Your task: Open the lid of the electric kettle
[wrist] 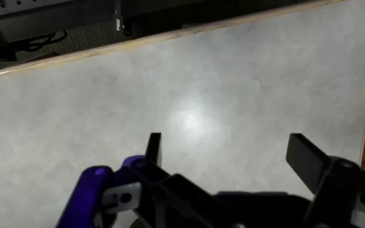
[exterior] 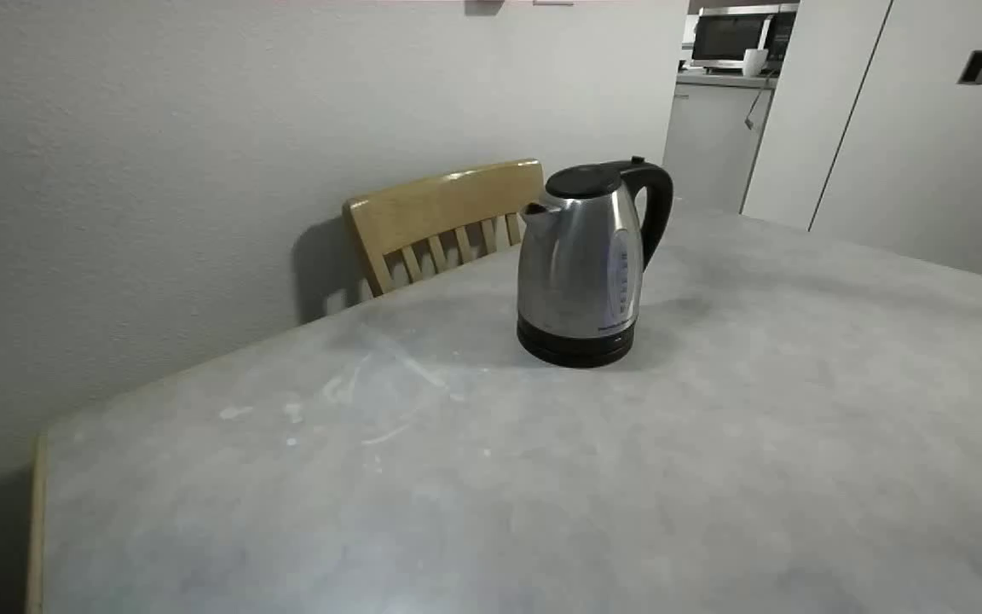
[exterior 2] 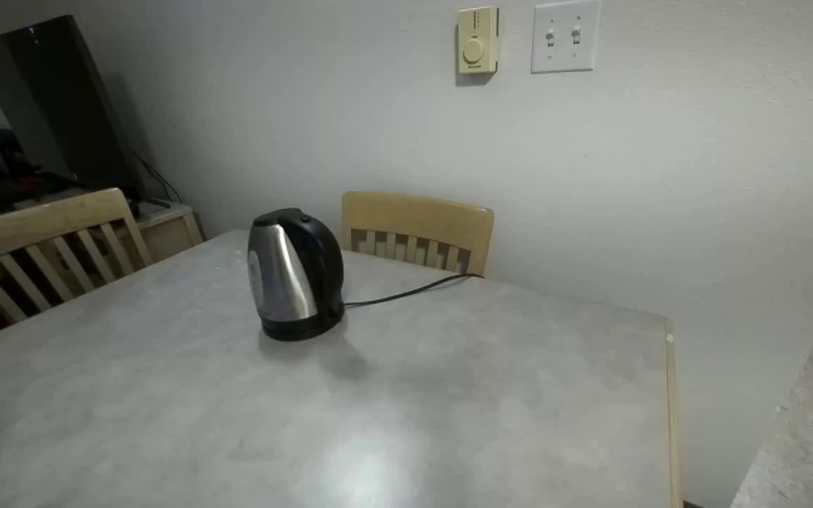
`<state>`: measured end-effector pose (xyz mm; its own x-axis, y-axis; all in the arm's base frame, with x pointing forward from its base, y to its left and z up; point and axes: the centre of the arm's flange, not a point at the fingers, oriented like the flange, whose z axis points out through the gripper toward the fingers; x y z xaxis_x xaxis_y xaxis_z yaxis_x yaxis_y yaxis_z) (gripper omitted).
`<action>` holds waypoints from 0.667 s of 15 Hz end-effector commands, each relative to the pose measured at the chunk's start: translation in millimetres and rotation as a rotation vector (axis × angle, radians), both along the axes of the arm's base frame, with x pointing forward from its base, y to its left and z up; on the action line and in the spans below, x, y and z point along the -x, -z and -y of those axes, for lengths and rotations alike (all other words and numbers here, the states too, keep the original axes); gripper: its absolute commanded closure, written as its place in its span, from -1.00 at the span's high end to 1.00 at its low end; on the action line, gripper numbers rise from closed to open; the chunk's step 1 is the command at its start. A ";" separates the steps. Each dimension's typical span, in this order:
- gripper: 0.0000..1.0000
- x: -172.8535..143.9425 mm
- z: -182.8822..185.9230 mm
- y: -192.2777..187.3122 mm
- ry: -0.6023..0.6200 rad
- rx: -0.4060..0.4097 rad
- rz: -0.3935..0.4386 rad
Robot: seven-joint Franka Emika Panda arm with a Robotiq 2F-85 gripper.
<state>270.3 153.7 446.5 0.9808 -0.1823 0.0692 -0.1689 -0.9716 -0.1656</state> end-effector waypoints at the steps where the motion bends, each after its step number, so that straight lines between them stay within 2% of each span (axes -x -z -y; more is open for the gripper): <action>1: 1.00 0.0 0.0 0.0 0.000 0.000 0.000; 5: 1.00 -26.7 13.9 -19.4 0.008 -0.010 0.023; 10: 1.00 -66.0 49.8 -41.3 0.111 -0.006 0.041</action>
